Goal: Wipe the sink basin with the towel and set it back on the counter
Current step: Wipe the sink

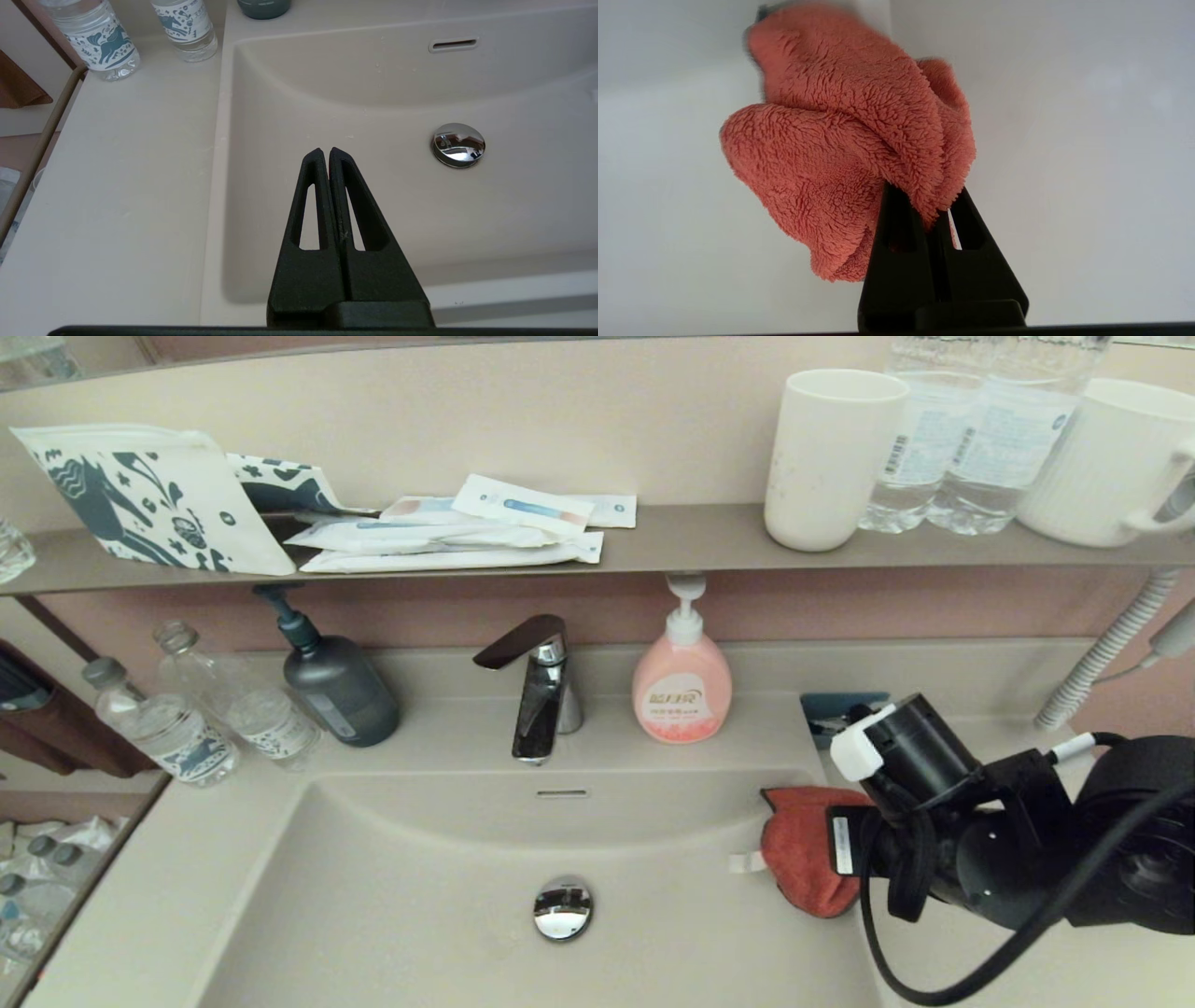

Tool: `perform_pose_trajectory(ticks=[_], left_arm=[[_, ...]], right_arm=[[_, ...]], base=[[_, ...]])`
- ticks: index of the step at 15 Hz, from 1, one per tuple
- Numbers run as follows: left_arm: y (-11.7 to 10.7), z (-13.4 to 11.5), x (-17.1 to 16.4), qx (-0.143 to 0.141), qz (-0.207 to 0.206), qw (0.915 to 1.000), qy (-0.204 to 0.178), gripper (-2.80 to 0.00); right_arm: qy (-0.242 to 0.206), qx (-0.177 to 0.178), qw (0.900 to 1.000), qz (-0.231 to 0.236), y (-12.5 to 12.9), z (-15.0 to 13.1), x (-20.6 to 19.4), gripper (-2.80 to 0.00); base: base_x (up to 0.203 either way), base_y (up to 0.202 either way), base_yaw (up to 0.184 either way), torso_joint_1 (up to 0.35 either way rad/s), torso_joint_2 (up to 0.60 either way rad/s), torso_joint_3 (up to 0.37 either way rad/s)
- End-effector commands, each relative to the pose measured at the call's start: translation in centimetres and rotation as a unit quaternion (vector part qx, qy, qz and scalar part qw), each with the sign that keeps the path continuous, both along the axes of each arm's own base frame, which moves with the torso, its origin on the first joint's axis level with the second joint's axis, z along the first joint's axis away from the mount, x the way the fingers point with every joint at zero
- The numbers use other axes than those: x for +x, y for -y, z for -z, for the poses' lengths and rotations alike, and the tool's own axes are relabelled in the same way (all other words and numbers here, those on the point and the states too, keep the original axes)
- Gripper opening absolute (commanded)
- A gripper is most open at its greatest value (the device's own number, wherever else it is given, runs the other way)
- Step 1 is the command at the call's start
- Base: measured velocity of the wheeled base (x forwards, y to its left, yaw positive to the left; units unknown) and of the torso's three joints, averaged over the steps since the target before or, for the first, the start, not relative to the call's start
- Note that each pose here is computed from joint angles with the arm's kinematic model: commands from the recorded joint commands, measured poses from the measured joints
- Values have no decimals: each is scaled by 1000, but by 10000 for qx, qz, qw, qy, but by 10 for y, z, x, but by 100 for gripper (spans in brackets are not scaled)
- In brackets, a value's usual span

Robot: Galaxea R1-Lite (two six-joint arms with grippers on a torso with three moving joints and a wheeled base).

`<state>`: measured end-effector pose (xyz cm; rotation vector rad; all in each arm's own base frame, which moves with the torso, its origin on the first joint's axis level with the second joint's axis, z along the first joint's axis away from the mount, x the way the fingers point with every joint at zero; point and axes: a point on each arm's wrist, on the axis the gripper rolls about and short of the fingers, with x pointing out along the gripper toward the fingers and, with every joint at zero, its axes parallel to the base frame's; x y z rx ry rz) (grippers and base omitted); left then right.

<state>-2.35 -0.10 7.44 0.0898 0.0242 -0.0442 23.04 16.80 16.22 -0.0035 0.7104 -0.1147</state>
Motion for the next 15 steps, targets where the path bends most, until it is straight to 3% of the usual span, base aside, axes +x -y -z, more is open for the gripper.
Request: perform_pose_trajectory(ticks=[1,6,11,15], left_arm=[[0,0,0,7,-1,10000,-7,-280],[0,0,0,4,5,10000,-7,-280],[0,0,0,1,-2,10000,-7,-280],[0,0,0,4,1,10000,-7,-280]], right_arm=[[73,63,9999,-89,7,-8,-18,-280],[-257,55,9957,-894,-17,-2,-73,-280],[-1039,-623,9827,-1403,-24,14,-104,-280],[-1210,-997,9733,-1674,-30,22,-110,-280]], base=[[0,0,0,0,0,0],[0,0,0,0,0,0],[0,0,0,0,0,0],[0,0,0,0,0,0]])
